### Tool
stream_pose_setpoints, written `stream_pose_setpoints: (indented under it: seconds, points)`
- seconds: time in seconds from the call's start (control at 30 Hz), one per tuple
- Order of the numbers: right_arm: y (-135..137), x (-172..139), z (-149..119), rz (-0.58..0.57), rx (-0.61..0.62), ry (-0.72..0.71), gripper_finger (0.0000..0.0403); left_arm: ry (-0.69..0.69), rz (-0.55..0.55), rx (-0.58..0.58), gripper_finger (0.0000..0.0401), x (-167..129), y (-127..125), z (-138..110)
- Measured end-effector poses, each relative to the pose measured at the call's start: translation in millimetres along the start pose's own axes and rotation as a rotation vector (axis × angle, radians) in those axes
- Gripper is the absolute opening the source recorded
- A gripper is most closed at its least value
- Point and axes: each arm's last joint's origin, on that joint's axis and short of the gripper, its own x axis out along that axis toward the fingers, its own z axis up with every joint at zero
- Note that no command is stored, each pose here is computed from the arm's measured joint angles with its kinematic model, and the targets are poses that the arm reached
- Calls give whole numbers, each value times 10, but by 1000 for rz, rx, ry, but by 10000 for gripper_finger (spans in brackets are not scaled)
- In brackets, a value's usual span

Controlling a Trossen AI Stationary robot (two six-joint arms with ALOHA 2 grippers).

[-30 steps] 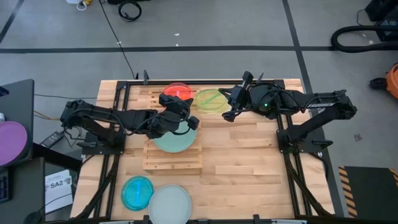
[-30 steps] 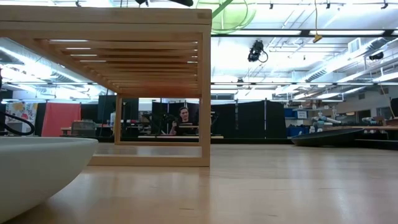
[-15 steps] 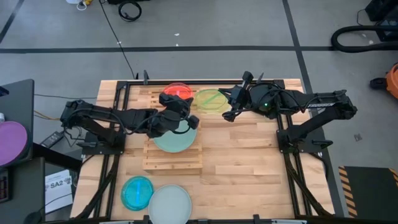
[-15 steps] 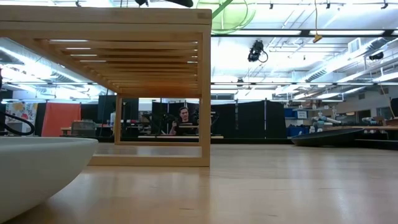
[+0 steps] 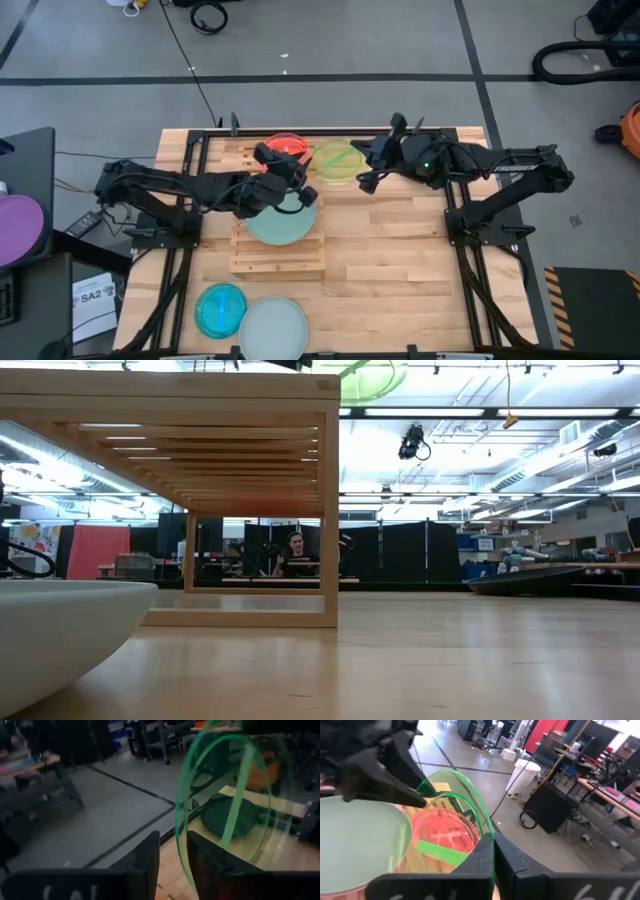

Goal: Place and stack plates onto a shelf
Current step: Stack the green transparent plate on the pink transparent plate

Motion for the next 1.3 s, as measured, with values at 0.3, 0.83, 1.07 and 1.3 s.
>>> stream_pose_setpoints:
  seconds: [0.3,0.83,1.07,1.3]
  points:
    - [-236,143,-6,-80,142,-10,5,32,-123,257,111,-552,355,108]
    - [-672,942,8,97,623,-283,5,115,-677,150,112,-1474,1485,139]
    - [-658,1566,-270,213,799,-273,5,95,-683,126,112,-1525,1648,140]
    - [-551,1958,-602,246,868,-141,5,115,-678,152,112,-1519,1645,114]
